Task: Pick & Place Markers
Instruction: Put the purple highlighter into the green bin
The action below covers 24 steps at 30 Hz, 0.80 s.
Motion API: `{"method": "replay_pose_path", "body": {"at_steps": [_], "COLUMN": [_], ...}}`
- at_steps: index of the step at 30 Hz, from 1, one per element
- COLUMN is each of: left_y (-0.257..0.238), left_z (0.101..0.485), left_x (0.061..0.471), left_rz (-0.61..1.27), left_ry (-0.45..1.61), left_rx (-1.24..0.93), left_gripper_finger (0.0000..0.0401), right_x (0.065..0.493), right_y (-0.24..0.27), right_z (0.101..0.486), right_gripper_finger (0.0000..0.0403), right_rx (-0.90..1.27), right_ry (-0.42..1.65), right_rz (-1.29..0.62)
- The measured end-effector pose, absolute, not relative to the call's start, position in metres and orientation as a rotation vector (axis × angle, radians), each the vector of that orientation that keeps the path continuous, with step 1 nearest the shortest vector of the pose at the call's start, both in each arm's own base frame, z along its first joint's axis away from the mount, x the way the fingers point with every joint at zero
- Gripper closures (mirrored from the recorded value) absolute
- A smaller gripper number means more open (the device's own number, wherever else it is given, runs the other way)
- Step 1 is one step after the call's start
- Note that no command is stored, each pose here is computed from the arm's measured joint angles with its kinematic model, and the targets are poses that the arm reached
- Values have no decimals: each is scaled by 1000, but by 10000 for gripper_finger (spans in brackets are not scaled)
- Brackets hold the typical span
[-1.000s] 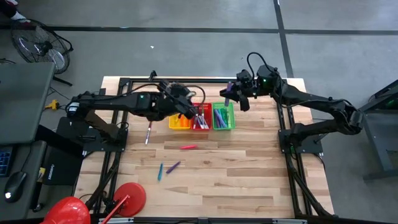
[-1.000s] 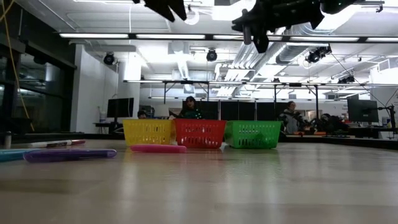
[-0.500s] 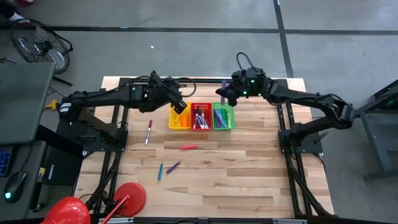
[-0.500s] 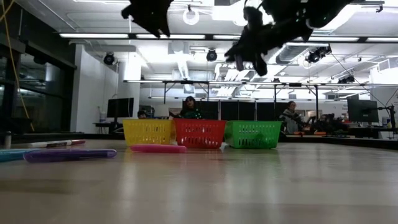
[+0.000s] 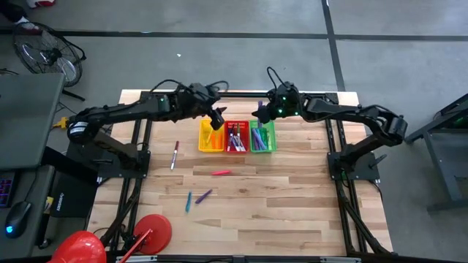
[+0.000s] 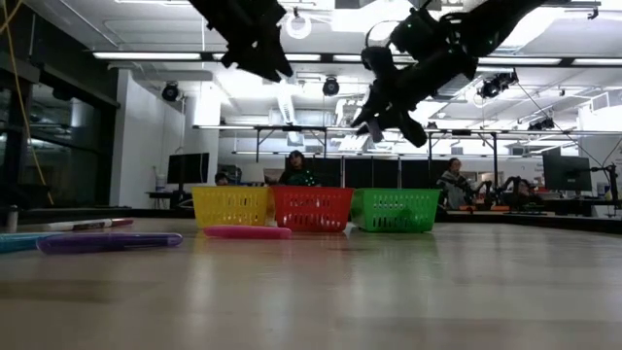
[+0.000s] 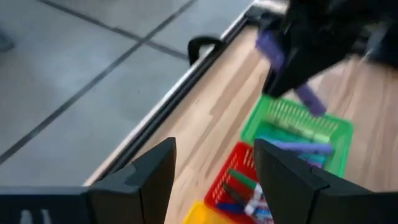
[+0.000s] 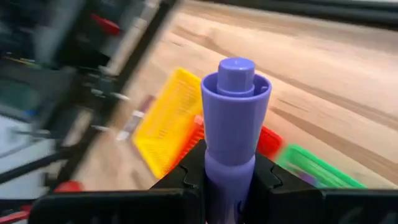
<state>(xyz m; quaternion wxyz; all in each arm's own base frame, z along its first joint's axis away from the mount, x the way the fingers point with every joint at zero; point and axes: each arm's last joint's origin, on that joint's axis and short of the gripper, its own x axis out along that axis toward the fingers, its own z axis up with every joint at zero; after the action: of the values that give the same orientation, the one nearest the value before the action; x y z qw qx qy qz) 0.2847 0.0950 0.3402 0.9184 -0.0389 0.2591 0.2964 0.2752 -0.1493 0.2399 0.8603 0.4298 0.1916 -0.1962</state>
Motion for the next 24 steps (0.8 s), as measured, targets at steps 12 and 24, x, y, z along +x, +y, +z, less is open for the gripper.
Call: {"method": "replay_pose_path", "body": {"at_steps": [12,24], "left_y": [127,144], "left_z": [346,347], "left_x": [280,272], "left_rz": [443,458], "left_ry": [432,425], "left_rx": [-81,-48], "left_gripper_finger": [193,193], "right_x": [278,303], "right_y": [-154,-138], "right_z": [252,204], "right_gripper_finger": [356,356], "right_rx": [867,951], "right_ry": [722,922], "right_rz": [-666,-680]}}
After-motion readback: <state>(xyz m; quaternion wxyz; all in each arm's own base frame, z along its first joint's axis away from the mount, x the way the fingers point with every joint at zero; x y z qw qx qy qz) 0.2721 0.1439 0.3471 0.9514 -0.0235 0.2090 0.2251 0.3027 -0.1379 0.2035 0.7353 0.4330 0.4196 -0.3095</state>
